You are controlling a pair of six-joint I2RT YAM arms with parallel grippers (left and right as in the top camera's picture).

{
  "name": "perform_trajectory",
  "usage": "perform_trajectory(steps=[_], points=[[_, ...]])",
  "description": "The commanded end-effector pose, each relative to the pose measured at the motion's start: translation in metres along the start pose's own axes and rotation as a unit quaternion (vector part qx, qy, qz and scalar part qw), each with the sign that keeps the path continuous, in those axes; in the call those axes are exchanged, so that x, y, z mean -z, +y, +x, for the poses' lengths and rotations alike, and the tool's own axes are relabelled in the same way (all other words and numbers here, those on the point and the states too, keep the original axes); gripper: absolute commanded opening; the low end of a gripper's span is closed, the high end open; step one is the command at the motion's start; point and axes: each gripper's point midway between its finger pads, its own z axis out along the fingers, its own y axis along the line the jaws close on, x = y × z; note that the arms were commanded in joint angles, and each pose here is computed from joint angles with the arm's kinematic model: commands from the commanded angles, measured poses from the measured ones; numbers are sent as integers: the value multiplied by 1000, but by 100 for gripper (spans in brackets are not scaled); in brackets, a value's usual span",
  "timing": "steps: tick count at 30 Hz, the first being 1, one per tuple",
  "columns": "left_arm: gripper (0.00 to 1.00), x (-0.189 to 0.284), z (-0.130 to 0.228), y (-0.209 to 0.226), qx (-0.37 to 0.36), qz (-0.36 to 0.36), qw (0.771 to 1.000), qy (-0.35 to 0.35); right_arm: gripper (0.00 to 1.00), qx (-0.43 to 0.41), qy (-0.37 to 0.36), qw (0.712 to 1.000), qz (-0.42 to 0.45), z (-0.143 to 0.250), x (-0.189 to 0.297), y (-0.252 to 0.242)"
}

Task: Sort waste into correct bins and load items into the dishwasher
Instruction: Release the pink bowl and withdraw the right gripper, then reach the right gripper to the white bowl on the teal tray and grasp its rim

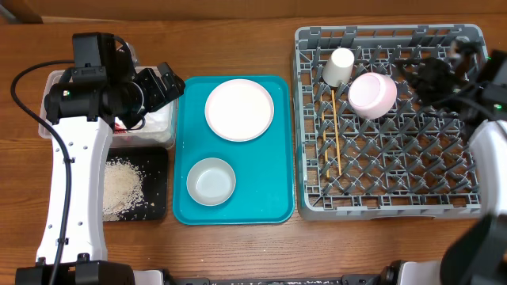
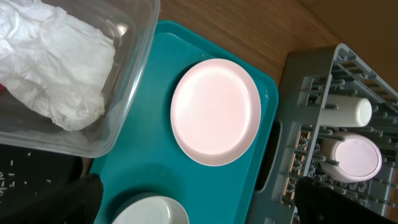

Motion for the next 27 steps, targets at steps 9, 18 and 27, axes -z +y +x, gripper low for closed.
perform_trajectory(steps=[9,18,27], points=[[100,8,-5,-8,-9,11,1000,-11,51,268,60,961,24,138,-68,156],[100,8,-5,-8,-9,11,1000,-11,54,343,178,922,28,268,-116,171],[100,8,-5,-8,-9,11,1000,-11,54,376,306,874,-31,380,-111,183]])
